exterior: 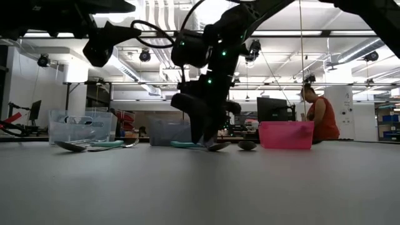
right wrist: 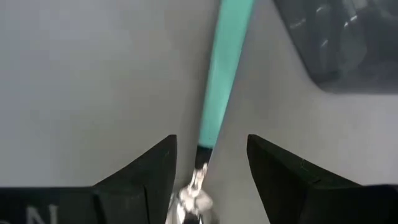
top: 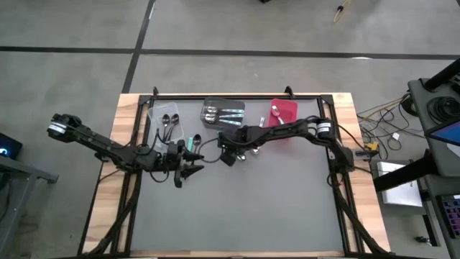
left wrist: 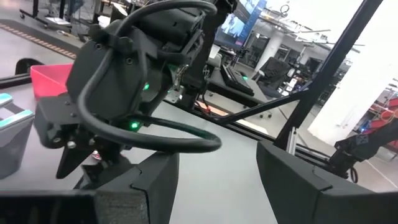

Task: Sort silverware by color (type)
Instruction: Put the right green spoon into the red bin

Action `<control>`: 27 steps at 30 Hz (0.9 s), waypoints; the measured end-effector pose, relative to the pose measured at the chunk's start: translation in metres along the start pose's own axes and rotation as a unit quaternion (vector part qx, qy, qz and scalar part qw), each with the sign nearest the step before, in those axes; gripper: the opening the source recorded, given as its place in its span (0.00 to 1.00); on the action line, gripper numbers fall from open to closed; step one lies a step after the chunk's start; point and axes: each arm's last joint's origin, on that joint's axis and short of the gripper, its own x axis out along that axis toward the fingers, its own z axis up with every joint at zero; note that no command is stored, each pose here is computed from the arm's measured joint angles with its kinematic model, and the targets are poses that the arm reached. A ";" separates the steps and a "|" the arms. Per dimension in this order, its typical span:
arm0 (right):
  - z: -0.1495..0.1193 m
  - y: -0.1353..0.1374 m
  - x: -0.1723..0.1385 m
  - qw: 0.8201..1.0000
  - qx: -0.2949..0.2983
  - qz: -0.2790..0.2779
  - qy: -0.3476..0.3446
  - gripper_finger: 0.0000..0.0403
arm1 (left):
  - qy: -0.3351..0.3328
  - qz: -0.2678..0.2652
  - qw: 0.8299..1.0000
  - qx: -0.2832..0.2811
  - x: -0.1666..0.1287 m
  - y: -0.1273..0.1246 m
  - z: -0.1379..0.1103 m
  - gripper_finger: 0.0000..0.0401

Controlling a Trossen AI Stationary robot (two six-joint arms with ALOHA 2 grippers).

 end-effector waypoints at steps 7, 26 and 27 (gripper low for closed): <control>-0.002 0.001 0.016 1.000 0.002 -0.006 0.003 0.44 | -0.001 -0.001 1.000 0.020 0.000 0.000 0.000 0.49; -0.028 0.032 0.007 0.990 -0.112 0.054 0.069 0.09 | 0.015 0.005 0.999 0.028 0.000 0.001 -0.003 0.49; -0.031 0.036 0.005 0.986 -0.136 0.063 0.076 0.09 | 0.025 0.008 0.999 0.032 0.000 0.002 -0.005 0.49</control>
